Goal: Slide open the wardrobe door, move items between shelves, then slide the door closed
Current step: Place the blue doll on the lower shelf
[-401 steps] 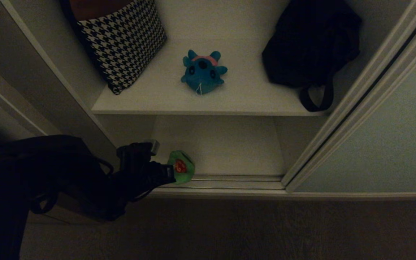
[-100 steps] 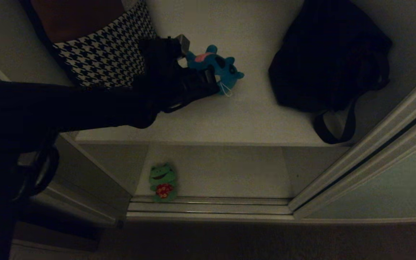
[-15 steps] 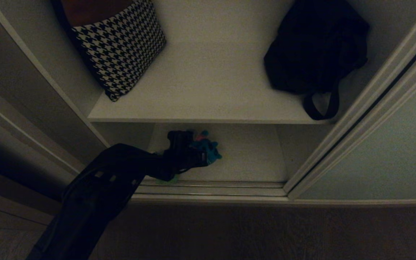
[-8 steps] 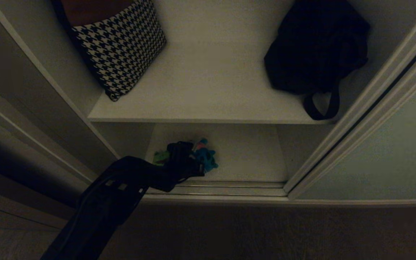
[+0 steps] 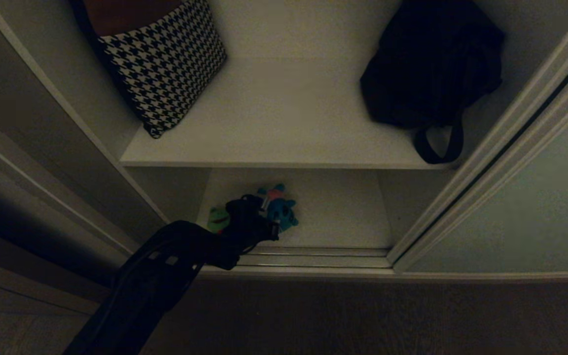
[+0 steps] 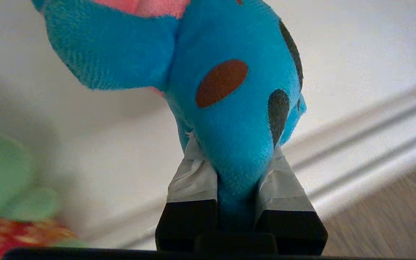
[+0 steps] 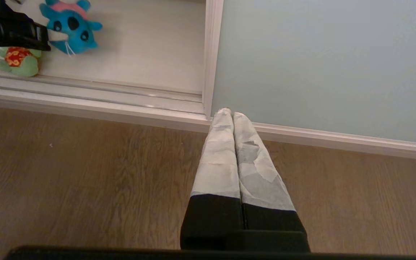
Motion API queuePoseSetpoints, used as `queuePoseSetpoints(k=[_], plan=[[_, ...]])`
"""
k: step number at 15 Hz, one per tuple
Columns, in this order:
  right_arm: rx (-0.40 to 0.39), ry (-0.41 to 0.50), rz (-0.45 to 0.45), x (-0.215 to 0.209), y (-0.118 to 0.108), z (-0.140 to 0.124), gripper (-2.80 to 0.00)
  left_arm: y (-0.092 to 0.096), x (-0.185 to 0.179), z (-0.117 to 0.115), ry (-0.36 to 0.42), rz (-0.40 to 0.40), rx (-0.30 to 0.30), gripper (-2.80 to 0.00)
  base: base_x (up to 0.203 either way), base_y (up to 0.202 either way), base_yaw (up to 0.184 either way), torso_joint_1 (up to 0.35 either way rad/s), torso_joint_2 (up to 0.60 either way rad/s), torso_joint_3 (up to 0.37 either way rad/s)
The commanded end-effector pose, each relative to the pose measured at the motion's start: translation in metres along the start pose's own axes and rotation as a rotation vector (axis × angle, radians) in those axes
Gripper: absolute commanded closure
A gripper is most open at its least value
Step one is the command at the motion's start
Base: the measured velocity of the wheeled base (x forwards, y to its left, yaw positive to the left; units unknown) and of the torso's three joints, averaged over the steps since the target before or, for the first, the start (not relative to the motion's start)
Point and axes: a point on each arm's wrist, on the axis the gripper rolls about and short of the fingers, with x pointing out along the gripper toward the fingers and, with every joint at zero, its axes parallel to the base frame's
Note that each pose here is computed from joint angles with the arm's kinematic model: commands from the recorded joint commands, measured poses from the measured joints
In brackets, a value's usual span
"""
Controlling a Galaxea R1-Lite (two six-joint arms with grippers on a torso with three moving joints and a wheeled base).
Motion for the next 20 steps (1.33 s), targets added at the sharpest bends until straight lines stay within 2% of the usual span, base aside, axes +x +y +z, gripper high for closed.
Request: queuePoseSetpoints(k=[1, 5, 11, 12, 14, 20], plan=[[-0.001, 0.000, 0.002, 0.000, 0.000, 0.000, 0.00, 0.006, -0.001, -0.002, -0.016, 0.011, 0.001, 0.00, 0.000, 0.000, 0.000, 0.000, 0.00, 0.000], [-0.001, 0.000, 0.002, 0.000, 0.000, 0.000, 0.00, 0.018, -0.003, 0.004, -0.053, 0.032, 0.005, 0.00, 0.000, 0.000, 0.000, 0.000, 0.00, 0.000], [0.000, 0.000, 0.001, 0.000, 0.000, 0.000, 0.00, 0.018, -0.005, 0.017, -0.109, 0.035, 0.009, 0.00, 0.000, 0.000, 0.000, 0.000, 0.00, 0.000], [0.000, 0.000, 0.002, 0.000, 0.000, 0.000, 0.00, 0.018, -0.005, 0.018, -0.113, 0.035, 0.014, -2.80, 0.000, 0.000, 0.000, 0.000, 0.00, 0.000], [0.000, 0.000, 0.001, 0.000, 0.000, 0.000, 0.00, 0.018, -0.006, 0.025, -0.124, 0.033, 0.010, -2.80, 0.000, 0.000, 0.000, 0.000, 0.00, 0.000], [-0.001, 0.000, 0.002, 0.000, 0.000, 0.000, 0.00, 0.017, -0.006, 0.023, -0.122, 0.023, 0.012, -2.80, 0.000, 0.000, 0.000, 0.000, 0.00, 0.000]])
